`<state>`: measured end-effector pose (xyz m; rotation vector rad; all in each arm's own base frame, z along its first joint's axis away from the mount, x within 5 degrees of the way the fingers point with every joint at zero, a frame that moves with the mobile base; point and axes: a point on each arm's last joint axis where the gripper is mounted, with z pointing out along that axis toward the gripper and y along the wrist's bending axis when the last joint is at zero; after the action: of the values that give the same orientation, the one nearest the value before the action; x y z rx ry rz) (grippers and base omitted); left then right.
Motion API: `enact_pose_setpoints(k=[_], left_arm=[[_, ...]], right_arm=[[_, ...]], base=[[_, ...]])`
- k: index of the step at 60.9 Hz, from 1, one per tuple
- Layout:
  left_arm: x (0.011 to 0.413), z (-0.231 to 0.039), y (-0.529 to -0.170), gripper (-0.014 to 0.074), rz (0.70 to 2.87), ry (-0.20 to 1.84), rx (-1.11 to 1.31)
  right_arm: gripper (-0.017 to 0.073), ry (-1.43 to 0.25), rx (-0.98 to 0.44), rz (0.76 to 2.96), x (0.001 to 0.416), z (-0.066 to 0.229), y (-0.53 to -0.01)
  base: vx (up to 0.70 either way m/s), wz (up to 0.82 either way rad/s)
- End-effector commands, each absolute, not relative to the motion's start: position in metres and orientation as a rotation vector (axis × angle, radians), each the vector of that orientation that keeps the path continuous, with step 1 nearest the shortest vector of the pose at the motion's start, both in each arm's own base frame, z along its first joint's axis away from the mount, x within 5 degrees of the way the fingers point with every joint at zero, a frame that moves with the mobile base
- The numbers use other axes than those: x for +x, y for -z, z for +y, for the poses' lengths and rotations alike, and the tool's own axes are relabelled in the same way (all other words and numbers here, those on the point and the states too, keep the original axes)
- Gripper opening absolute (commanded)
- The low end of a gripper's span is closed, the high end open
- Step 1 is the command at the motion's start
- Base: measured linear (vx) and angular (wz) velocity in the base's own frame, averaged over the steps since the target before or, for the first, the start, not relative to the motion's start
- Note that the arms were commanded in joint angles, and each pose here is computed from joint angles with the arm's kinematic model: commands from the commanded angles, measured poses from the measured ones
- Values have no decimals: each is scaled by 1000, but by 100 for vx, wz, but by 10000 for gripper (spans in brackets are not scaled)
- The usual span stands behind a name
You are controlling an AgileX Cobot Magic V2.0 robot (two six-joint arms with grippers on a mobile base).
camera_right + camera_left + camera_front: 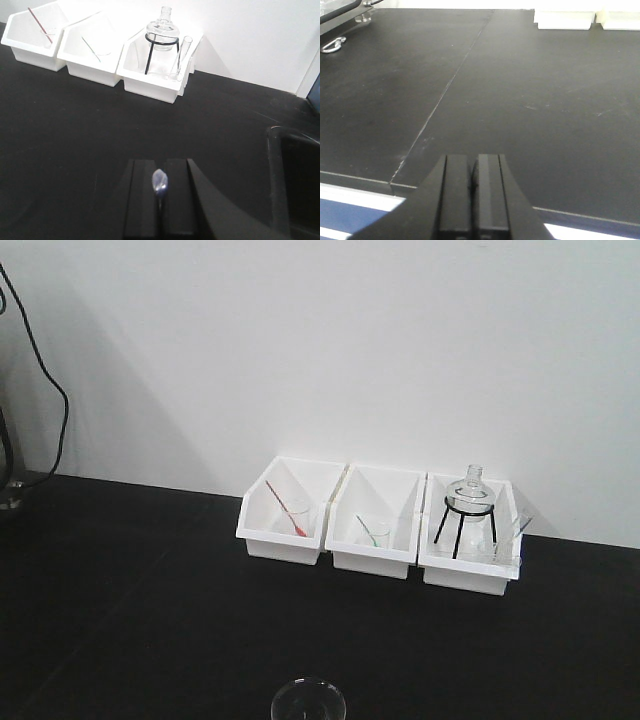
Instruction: Grab transparent chemical and place on left bench
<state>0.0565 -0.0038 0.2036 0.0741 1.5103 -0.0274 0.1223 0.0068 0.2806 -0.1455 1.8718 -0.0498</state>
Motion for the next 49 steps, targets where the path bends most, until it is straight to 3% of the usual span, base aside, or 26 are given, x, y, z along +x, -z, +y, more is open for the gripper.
enact_pose_setpoints(k=[1,17,35,49], left_arm=[[55,-4,-206,-3,1429,35,64],[55,-4,-206,-3,1429,35,64],[55,-4,-206,-3,1429,35,64],[55,-4,-206,-3,1429,35,64]], right_arm=[[-8,3,-127,1720,126,10,-302],[-3,-200,-181,1498,147,34,-316],[-3,-405,-569,1462,194,128,-313],[-3,-447,-651,1510,226,172,-310]], base=[[4,-2],[1,-2],[0,0],[0,0]])
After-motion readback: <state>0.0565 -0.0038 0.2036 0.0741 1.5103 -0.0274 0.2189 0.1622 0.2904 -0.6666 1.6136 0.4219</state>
